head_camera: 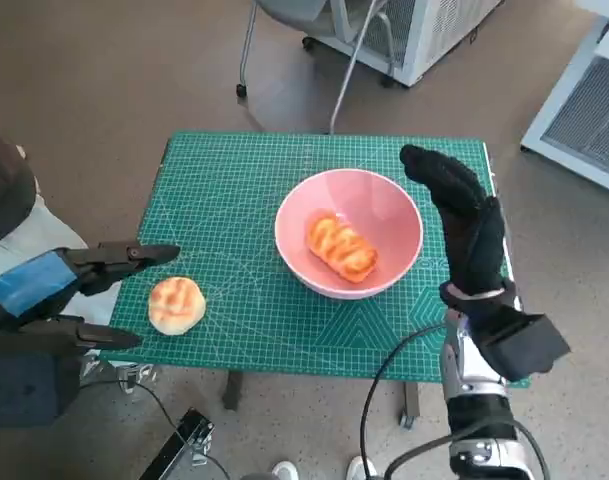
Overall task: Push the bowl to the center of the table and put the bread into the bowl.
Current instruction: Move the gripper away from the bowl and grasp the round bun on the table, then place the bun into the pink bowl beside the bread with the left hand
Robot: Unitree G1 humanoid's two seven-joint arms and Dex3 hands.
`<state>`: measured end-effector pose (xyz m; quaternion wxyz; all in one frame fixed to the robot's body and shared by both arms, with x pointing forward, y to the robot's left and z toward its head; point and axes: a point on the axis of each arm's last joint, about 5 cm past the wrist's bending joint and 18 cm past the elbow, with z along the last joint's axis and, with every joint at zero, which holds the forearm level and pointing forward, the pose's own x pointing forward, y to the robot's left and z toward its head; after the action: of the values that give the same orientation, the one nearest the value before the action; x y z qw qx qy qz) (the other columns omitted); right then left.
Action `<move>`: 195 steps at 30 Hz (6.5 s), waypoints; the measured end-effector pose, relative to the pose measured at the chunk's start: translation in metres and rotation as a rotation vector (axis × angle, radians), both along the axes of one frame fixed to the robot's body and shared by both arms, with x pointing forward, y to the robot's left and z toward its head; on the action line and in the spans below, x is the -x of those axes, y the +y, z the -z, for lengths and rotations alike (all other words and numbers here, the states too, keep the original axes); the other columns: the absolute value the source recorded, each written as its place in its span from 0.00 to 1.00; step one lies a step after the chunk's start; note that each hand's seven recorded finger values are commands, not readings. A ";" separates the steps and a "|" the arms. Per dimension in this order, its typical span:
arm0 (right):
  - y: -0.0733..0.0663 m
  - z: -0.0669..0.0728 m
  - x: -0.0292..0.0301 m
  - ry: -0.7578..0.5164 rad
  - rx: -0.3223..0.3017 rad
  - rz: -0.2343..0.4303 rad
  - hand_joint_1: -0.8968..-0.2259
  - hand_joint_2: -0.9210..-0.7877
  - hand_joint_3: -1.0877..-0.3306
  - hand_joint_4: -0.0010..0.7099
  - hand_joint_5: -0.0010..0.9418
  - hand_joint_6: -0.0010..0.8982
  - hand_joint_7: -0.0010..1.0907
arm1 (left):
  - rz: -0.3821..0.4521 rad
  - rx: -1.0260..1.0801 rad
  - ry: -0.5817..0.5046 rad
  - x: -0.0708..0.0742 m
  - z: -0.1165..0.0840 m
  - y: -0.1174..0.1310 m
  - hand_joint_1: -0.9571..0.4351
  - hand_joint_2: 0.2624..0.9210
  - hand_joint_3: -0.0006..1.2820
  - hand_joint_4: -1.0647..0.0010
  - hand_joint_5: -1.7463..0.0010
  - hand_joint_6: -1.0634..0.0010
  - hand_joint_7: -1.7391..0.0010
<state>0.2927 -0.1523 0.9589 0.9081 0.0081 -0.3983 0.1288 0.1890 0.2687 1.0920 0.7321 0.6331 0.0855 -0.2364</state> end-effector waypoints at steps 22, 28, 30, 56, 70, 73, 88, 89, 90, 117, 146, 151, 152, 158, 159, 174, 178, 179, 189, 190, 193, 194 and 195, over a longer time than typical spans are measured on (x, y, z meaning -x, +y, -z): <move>-0.007 0.000 0.0020 0.007 0.021 0.006 0.53 0.00 0.48 0.59 0.01 0.09 0.75 | -0.012 -0.133 0.090 -0.027 0.055 -0.007 0.74 0.84 0.00 0.76 1.00 0.58 1.00; -0.009 0.000 0.0025 0.010 0.023 0.009 0.53 0.00 0.48 0.59 0.01 0.09 0.75 | -0.011 -0.174 0.134 -0.033 0.071 -0.010 0.74 0.85 0.00 0.75 1.00 0.57 1.00; -0.009 0.000 0.0025 0.012 0.024 0.011 0.53 0.00 0.48 0.59 0.01 0.09 0.74 | -0.011 -0.184 0.138 -0.036 0.076 -0.011 0.75 0.85 0.00 0.74 0.99 0.56 0.99; -0.010 -0.002 0.0029 0.007 0.026 0.012 0.53 0.00 0.48 0.59 0.01 0.09 0.75 | 0.051 -0.371 -0.024 -0.064 0.086 0.001 0.69 0.99 0.07 0.41 0.31 0.36 0.34; -0.009 -0.001 0.0029 0.011 0.020 0.012 0.52 0.00 0.48 0.59 0.01 0.09 0.74 | 0.027 -0.206 -0.129 -0.070 0.050 0.007 0.69 1.00 0.04 0.35 0.32 0.36 0.36; -0.009 0.000 0.0027 0.013 0.018 0.012 0.52 0.00 0.48 0.59 0.01 0.10 0.74 | 0.019 -0.180 -0.190 -0.072 0.033 0.004 0.69 1.00 0.04 0.35 0.34 0.37 0.35; -0.009 0.000 0.0020 0.017 0.015 0.010 0.54 0.00 0.48 0.59 0.01 0.10 0.74 | 0.223 -0.070 -0.495 -0.072 -0.027 -0.054 0.69 1.00 0.07 0.44 0.32 0.36 0.31; -0.009 0.000 0.0021 0.017 0.015 0.011 0.53 0.00 0.48 0.59 0.01 0.10 0.74 | 0.241 -0.067 -0.503 -0.071 -0.028 -0.057 0.69 1.00 0.07 0.44 0.32 0.36 0.31; -0.009 0.000 0.0022 0.016 0.014 0.011 0.53 0.00 0.48 0.59 0.01 0.10 0.74 | 0.254 -0.066 -0.507 -0.070 -0.028 -0.058 0.69 1.00 0.07 0.44 0.32 0.36 0.31; -0.012 0.004 0.0046 0.011 0.013 0.033 0.53 0.00 0.49 0.60 0.01 0.12 0.71 | 0.026 -0.170 -0.052 0.000 -0.024 -0.039 0.60 0.57 0.09 1.00 1.00 0.80 0.99; -0.011 0.004 0.0021 0.036 0.004 -0.007 0.53 0.00 0.48 0.59 0.01 0.11 0.73 | -0.080 -0.222 0.090 -0.019 0.047 -0.023 0.62 0.65 0.02 0.95 1.00 0.77 0.99; -0.011 0.003 0.0021 0.034 0.007 -0.006 0.53 0.00 0.48 0.59 0.01 0.11 0.73 | -0.100 -0.236 0.113 -0.028 0.062 -0.019 0.62 0.66 0.02 0.94 1.00 0.76 0.99; -0.012 0.003 0.0021 0.033 0.008 -0.005 0.53 0.00 0.49 0.59 0.01 0.11 0.73 | -0.103 -0.241 0.116 -0.030 0.064 -0.019 0.62 0.67 0.02 0.94 1.00 0.76 0.99; -0.013 0.003 0.0022 0.031 0.012 -0.003 0.52 0.00 0.49 0.60 0.01 0.11 0.73 | -0.122 -0.256 0.136 -0.040 0.078 -0.016 0.63 0.69 0.03 0.94 1.00 0.75 0.99; -0.013 0.003 0.0022 0.031 0.012 -0.002 0.52 0.00 0.49 0.60 0.01 0.11 0.73 | -0.125 -0.260 0.140 -0.042 0.080 -0.017 0.63 0.69 0.03 0.94 1.00 0.75 0.99; -0.015 0.000 0.0032 0.015 0.018 0.001 0.53 0.00 0.49 0.60 0.01 0.11 0.73 | -0.171 -0.325 0.229 -0.060 0.107 -0.018 0.74 0.76 0.05 0.81 0.98 0.60 0.97; -0.015 0.000 0.0032 0.016 0.019 0.003 0.54 0.00 0.48 0.60 0.01 0.11 0.73 | -0.165 -0.356 0.233 -0.065 0.108 -0.019 0.82 0.87 0.07 0.56 0.71 0.43 0.92; -0.015 0.000 0.0031 0.017 0.019 0.003 0.54 0.00 0.48 0.60 0.01 0.10 0.73 | -0.158 -0.369 0.226 -0.067 0.107 -0.019 0.87 0.92 0.08 0.51 0.54 0.42 0.86; -0.015 0.000 0.0031 0.018 0.020 0.002 0.54 0.00 0.48 0.60 0.01 0.10 0.73 | -0.085 -0.413 0.107 -0.073 0.110 -0.012 0.69 0.92 0.11 0.39 0.28 0.33 0.41; -0.015 0.000 0.0031 0.018 0.020 0.002 0.54 0.00 0.48 0.60 0.01 0.10 0.73 | -0.078 -0.409 0.099 -0.073 0.110 -0.012 0.69 0.92 0.11 0.40 0.27 0.34 0.41; -0.015 0.000 0.0030 0.020 0.019 0.002 0.54 0.00 0.48 0.60 0.01 0.10 0.73 | -0.064 -0.378 0.081 -0.073 0.107 -0.011 0.69 0.95 0.09 0.40 0.27 0.35 0.40; -0.015 0.000 0.0030 0.020 0.019 0.002 0.54 0.00 0.48 0.60 0.01 0.10 0.73 | -0.064 -0.361 0.078 -0.073 0.106 -0.011 0.69 0.96 0.09 0.40 0.27 0.35 0.40; -0.015 0.000 0.0030 0.020 0.019 0.002 0.54 0.00 0.48 0.60 0.01 0.10 0.73 | -0.064 -0.345 0.076 -0.073 0.104 -0.010 0.69 0.97 0.08 0.39 0.27 0.36 0.39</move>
<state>0.2897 -0.1677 0.9587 0.9123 0.0004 -0.3879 0.1316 0.2619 0.2586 0.9877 0.6160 0.7369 0.1722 -0.2186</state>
